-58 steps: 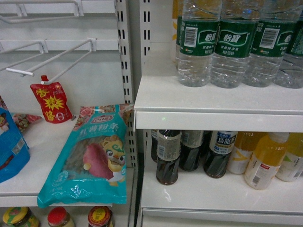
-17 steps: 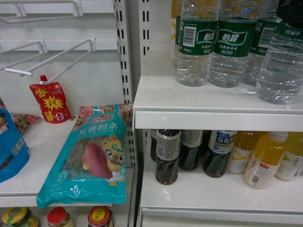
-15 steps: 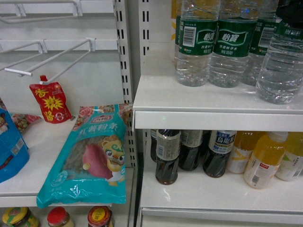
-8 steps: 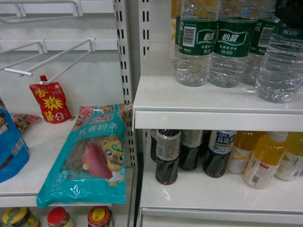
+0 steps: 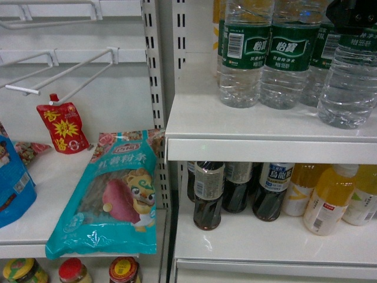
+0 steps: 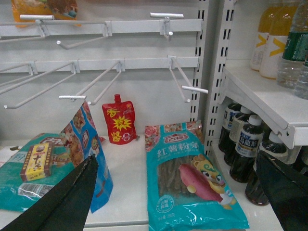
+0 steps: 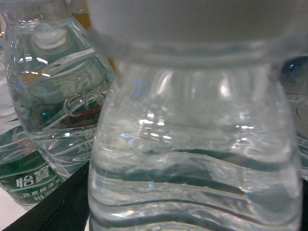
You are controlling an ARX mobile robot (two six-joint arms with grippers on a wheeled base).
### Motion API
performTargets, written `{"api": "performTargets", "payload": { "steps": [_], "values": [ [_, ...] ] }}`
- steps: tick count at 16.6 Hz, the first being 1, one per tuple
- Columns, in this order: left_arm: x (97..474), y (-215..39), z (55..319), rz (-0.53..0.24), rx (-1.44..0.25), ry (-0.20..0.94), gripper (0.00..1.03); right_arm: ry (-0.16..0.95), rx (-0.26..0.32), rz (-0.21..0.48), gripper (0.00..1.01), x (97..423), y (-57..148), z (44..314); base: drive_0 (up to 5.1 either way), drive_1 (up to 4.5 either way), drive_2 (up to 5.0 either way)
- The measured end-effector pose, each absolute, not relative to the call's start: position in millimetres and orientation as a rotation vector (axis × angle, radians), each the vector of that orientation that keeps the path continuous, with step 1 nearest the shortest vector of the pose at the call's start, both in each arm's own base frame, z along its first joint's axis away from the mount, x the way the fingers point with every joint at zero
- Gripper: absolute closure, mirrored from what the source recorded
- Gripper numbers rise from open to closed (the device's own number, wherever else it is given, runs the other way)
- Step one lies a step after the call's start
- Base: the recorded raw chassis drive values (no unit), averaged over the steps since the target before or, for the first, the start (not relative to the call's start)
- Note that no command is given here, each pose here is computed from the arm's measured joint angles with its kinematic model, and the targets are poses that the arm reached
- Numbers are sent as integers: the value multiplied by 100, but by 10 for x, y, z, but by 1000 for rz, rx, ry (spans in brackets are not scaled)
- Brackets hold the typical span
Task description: Move water from second to third shelf
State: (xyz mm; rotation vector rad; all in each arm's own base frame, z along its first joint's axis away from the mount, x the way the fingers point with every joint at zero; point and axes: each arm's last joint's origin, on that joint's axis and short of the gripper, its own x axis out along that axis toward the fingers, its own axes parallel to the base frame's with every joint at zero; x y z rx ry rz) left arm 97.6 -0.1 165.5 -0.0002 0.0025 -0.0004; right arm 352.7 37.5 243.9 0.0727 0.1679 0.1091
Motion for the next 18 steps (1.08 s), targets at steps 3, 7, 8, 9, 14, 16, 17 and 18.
{"api": "performTargets", "payload": {
  "steps": [3, 7, 8, 9, 14, 16, 17, 18],
  "values": [
    [976, -1, 1655, 0, 0, 2, 5, 169, 66, 117, 3, 3436, 392, 2464, 0, 0, 0],
    [976, -1, 1655, 0, 0, 2, 5, 156, 45, 85, 3, 3256, 421, 2527, 0, 0, 0],
    [976, -1, 1655, 0, 0, 2, 5, 155, 44, 82, 3, 3245, 425, 2529, 0, 0, 0],
    [976, -1, 1655, 0, 0, 2, 5, 144, 35, 72, 3, 3202, 433, 2519, 0, 0, 0],
    [976, -1, 1655, 0, 0, 2, 5, 152, 0, -12, 3, 2919, 481, 2451, 0, 0, 0],
    [976, -1, 1655, 0, 0, 2, 5, 145, 12, 0, 3, 2771, 384, 2467, 0, 0, 0],
    [976, -1, 1655, 0, 0, 2, 5, 152, 17, 29, 3, 2692, 367, 2464, 0, 0, 0],
    [976, -1, 1655, -1, 0, 2, 5, 157, 23, 51, 3, 2615, 348, 2475, 0, 0, 0]
  ]
}}
